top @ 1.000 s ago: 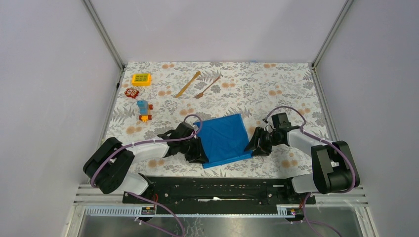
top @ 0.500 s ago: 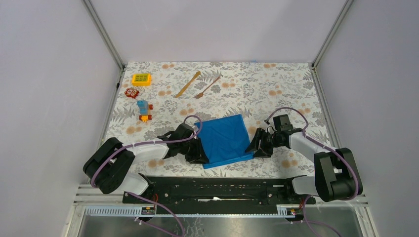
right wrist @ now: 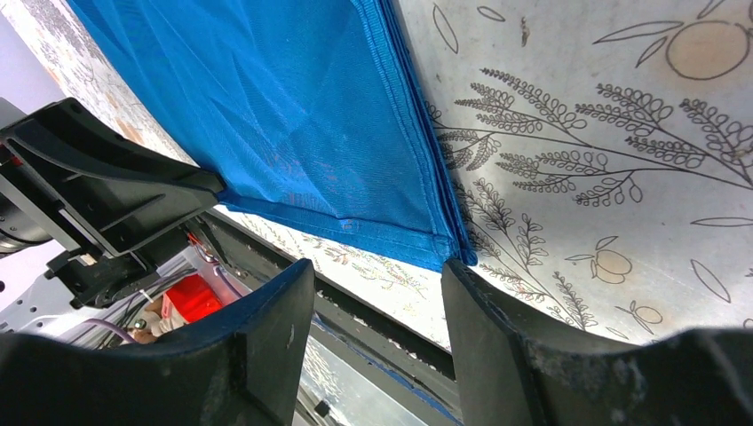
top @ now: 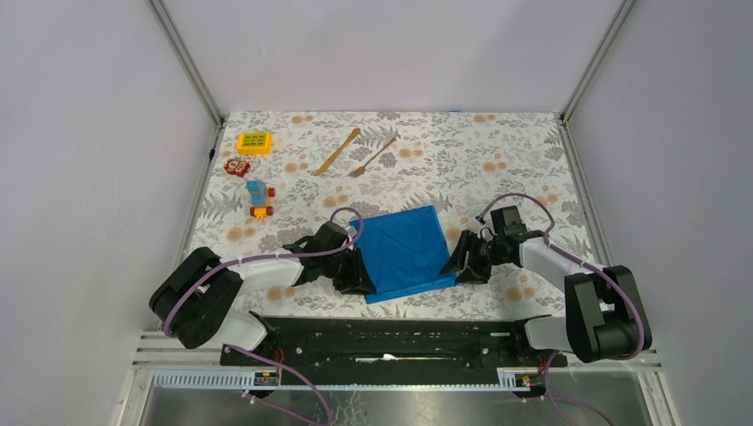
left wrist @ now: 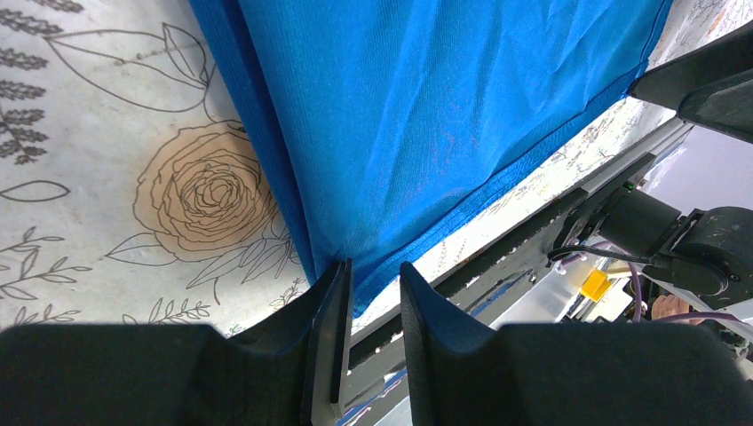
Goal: Fold the napkin into a case and place the utensils inside
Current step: Pick up the top corner of the square-folded napkin from the corner of the board.
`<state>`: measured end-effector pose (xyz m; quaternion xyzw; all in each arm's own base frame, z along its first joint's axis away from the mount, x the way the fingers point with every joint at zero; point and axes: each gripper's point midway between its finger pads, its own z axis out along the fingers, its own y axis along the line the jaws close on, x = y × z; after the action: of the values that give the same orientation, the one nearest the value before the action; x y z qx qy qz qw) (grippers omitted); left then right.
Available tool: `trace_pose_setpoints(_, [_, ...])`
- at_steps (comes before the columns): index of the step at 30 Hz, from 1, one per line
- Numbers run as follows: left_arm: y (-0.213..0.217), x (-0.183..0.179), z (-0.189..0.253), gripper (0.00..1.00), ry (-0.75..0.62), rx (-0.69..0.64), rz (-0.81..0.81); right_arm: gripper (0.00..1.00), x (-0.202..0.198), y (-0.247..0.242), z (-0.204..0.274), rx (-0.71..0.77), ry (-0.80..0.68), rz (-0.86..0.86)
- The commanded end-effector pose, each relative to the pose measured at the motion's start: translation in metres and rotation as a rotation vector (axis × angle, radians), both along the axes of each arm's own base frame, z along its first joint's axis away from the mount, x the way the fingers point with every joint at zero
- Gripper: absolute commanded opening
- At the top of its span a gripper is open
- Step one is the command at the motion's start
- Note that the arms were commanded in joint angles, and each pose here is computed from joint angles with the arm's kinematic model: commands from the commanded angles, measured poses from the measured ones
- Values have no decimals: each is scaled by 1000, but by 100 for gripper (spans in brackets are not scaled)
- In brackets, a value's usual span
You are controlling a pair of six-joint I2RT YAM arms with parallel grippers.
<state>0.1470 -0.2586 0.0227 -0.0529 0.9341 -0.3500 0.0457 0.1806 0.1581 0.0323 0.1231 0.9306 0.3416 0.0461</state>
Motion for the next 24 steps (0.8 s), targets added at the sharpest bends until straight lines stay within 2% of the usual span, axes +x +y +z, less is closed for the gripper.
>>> trace_pose_setpoints(1, [5, -4, -10, 31, 3, 27, -2, 62, 0, -6, -5, -41, 7, -36])
trace_pose_setpoints(24, [3, -5, -11, 30, 7, 15, -8, 64, 24, -1, 10, -34, -42, -45])
